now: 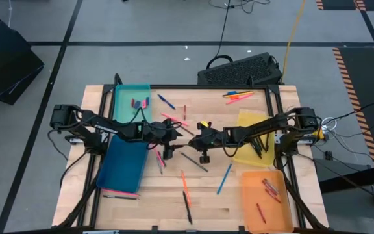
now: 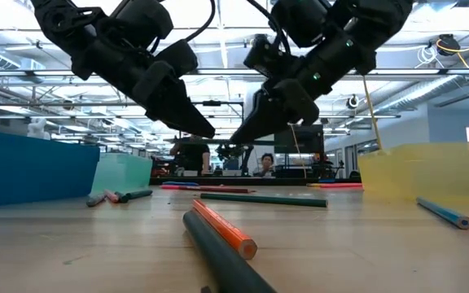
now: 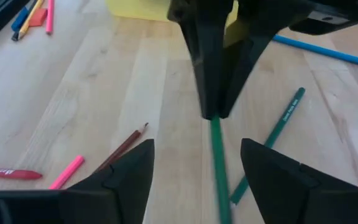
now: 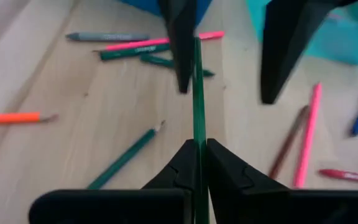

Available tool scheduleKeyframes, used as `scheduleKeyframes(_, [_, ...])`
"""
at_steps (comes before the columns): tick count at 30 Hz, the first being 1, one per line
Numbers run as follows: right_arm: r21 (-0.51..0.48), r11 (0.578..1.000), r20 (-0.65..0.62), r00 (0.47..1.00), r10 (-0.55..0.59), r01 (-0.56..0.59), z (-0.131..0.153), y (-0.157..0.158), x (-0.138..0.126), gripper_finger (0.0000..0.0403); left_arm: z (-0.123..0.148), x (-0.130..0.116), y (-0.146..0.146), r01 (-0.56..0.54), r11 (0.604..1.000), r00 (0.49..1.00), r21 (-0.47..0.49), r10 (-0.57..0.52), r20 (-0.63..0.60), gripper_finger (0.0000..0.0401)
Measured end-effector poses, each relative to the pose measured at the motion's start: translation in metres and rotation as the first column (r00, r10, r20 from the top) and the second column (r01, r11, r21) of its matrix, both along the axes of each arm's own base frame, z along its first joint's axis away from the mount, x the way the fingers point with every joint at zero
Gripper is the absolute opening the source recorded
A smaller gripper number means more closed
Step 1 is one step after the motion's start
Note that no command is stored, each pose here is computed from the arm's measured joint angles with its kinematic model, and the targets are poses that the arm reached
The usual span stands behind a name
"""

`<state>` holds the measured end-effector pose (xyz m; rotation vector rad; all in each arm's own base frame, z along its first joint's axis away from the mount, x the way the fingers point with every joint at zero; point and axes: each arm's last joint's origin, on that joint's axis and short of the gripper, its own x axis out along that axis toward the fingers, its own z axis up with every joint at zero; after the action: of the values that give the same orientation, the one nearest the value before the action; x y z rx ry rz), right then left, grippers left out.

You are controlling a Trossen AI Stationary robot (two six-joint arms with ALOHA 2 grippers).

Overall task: Sort crayons/erasers/pens/pencils in bins
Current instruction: Put the green colored pencil into the blue bin

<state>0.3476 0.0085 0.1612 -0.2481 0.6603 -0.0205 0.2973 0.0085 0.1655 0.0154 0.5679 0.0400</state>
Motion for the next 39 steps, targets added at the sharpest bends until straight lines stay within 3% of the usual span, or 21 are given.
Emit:
scheduleKeyframes(9, [-0.017,1.0,0.033,0.999,0.007,-0.006,0.008,0.004,0.005,0.0015,0.0,0.0,0.0,-0.03,1.0,1.0,-0.003,0.03,-0.005,0.019])
scheduleKeyframes(20, [-0.05,0.998,0.066,0.998,-0.021,0.025,0.01,0.003,0.007,0.0015,-0.003,-0.002,0.0,0.001,1.0,0.999,0.009,-0.001,-0.033,0.0017])
scheduleKeyframes(27, [-0.048,0.998,0.069,0.997,-0.029,0.033,0.011,0.003,0.007,0.0034,-0.002,-0.001,0.0,-0.009,0.999,1.0,0.033,0.01,-0.027,0.0015])
scheduleKeyframes(33, [-0.048,0.998,0.083,0.996,-0.029,0.033,0.013,0.003,0.007,0.0094,0.002,-0.004,0.001,-0.027,0.998,0.999,0.05,0.028,-0.025,0.0015])
scheduleKeyframes(39, [-0.071,0.997,0.139,0.99,0.007,0.003,0.036,0.009,0.0,0.0156,0.029,-0.025,-0.005,-0.109,0.989,0.993,0.101,0.113,-0.034,0.0015])
